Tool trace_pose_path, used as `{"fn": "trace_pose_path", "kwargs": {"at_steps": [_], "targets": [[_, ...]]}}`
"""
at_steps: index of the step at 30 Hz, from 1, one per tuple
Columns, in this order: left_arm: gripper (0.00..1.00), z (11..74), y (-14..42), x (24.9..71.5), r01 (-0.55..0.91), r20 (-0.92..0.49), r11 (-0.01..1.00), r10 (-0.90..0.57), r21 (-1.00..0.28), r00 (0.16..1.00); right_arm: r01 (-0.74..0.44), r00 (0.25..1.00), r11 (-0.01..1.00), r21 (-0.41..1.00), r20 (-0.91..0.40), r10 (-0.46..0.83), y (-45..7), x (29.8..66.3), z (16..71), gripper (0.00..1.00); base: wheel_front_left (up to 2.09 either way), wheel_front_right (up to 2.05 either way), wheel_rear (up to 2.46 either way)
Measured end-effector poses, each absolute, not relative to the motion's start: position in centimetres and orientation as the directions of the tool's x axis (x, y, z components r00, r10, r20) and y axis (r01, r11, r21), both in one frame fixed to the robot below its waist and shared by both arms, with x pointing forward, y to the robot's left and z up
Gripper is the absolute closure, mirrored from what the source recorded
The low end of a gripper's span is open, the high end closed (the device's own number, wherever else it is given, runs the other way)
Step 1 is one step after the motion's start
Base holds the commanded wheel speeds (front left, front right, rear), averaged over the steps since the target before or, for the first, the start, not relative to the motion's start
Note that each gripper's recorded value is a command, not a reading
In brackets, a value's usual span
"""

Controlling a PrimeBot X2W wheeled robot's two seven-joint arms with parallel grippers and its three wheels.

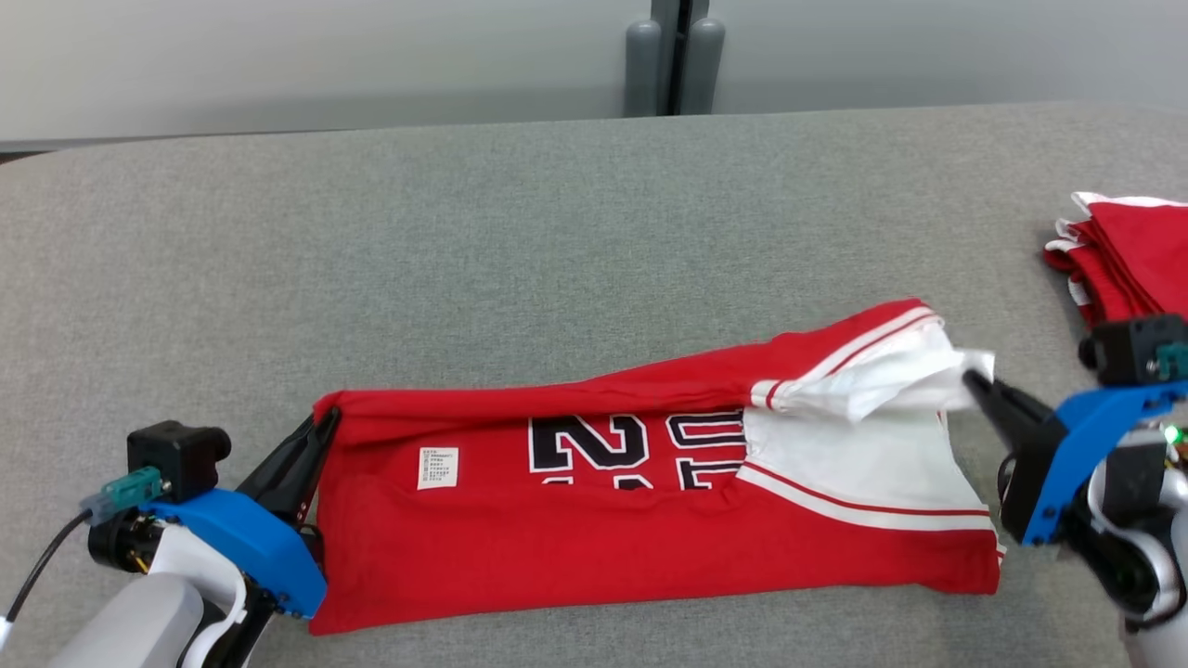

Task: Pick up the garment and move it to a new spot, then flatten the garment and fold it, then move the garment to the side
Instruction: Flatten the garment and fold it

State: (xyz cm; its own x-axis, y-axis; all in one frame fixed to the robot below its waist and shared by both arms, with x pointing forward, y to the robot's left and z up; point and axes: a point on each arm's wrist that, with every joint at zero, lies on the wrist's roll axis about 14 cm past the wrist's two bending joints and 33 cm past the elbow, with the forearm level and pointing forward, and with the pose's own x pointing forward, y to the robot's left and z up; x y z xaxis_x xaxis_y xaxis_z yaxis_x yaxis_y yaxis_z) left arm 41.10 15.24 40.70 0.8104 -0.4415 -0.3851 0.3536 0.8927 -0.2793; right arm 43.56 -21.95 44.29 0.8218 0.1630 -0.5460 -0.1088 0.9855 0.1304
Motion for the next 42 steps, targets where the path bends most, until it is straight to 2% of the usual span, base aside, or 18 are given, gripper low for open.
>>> {"fn": "trace_pose_path", "kwargs": {"at_steps": [8, 9, 10, 11, 15, 18, 23, 31, 34, 42], "targets": [[1.00, 39.5, 15.8, 40.5, 0.331, -0.405, 0.905, -0.417, -0.267, 0.814, -0.057, 0.796, 0.983, 0.177, -0.585, 0.152, -21.4, 38.7, 43.5, 1.00, 0.00, 0.00, 0.00], [0.80, 39.3, 15.8, 40.3, 0.327, -0.410, 0.906, -0.414, -0.267, 0.813, -0.052, 0.790, 0.982, 0.182, -0.594, 0.152, -21.3, 38.3, 43.3, 1.00, 0.00, 0.00, 0.00], [0.36, 39.2, 15.7, 40.1, 0.324, -0.414, 0.907, -0.412, -0.267, 0.812, -0.049, 0.781, 0.981, 0.190, -0.604, 0.156, -21.1, 37.7, 43.1, 0.65, 0.00, 0.00, 0.00], [0.00, 39.1, 15.7, 40.1, 0.323, -0.414, 0.908, -0.410, -0.266, 0.813, -0.044, 0.770, 0.980, 0.196, -0.618, 0.158, -21.0, 37.2, 42.8, 0.00, 0.00, 0.00, 0.00], [0.00, 38.9, 16.2, 39.7, 0.287, -0.415, 0.923, -0.374, -0.258, 0.830, -0.024, 0.738, 0.979, 0.203, -0.657, 0.155, -20.9, 35.3, 42.2, 0.00, 0.00, 0.00, 0.00], [0.00, 39.3, 16.5, 39.7, 0.251, -0.384, 0.929, -0.344, -0.271, 0.857, -0.018, 0.756, 0.979, 0.201, -0.638, 0.145, -21.0, 35.2, 42.9, 0.00, 0.00, 0.00, 0.00], [0.00, 41.1, 17.6, 40.5, 0.188, -0.307, 0.941, -0.274, -0.282, 0.911, 0.009, 0.800, 0.986, 0.169, -0.593, 0.094, -22.1, 35.7, 44.3, 0.00, 0.00, 0.00, 0.00], [0.00, 46.1, 18.3, 42.2, 0.156, -0.136, 0.956, -0.194, -0.247, 0.972, 0.027, 0.813, 0.989, 0.145, -0.579, 0.063, -22.4, 37.8, 44.4, 0.00, 0.00, 0.00, 0.00], [0.00, 47.0, 18.3, 42.2, 0.143, -0.098, 0.960, -0.170, -0.241, 0.981, 0.034, 0.801, 0.989, 0.147, -0.595, 0.062, -22.1, 38.5, 43.7, 0.00, 0.00, 0.00, 0.00], [0.00, 46.2, 18.5, 40.7, 0.119, -0.103, 0.964, -0.147, -0.237, 0.984, 0.069, 0.724, 0.986, 0.155, -0.688, 0.057, -21.4, 39.1, 40.3, 0.00, 0.00, 0.00, 0.00]]}}
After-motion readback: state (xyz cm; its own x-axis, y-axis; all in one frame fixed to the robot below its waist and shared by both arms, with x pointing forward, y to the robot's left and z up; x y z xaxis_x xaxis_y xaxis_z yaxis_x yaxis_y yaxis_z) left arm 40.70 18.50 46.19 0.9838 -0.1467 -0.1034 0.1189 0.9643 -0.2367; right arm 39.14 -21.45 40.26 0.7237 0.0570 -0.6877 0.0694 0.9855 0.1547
